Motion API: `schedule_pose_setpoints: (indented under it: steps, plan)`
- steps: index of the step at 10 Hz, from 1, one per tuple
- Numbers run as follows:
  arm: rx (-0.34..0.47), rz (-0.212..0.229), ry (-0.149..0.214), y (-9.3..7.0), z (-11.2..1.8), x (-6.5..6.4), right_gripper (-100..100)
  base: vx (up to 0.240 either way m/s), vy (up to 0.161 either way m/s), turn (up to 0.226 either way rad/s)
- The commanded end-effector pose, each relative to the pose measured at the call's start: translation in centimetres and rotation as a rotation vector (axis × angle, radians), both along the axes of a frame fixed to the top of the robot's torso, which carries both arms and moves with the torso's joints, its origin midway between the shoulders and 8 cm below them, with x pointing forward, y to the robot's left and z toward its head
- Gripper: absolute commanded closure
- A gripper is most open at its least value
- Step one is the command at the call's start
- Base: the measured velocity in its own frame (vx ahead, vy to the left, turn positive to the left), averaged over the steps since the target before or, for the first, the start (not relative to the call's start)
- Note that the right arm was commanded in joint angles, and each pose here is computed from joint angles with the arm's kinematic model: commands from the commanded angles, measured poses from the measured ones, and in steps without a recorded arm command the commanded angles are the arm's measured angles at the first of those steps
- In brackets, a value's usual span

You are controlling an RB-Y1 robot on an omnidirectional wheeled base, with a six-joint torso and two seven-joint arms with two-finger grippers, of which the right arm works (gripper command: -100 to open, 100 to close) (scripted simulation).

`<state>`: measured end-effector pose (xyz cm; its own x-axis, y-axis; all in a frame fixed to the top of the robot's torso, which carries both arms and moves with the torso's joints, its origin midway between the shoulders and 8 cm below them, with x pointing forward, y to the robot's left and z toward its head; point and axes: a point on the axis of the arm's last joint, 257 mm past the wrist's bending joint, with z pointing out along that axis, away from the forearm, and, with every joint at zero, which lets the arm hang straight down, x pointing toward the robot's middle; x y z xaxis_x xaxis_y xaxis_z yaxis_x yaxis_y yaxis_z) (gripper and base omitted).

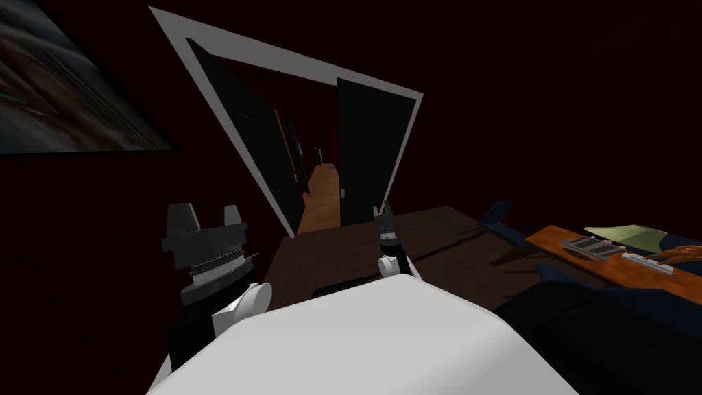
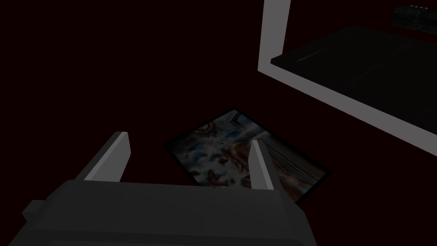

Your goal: Push the door open

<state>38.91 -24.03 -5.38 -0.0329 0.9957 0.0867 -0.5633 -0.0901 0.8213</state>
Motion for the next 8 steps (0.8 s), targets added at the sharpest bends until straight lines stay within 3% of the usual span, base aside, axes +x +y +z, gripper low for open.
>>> schedule_pose_setpoints:
  steps: [1,7,8]
  plan:
    - [-0.003,0.010,0.014,0.2,-0.8,0.5,-100,0.115,0.017,-0.040]
    - [-0.016,0.048,0.068,1.4,-4.4,2.2,-100,0.091,0.023,-0.044]
    - [-0.020,0.061,0.087,1.9,-5.6,2.7,-100,0.136,0.033,-0.069]
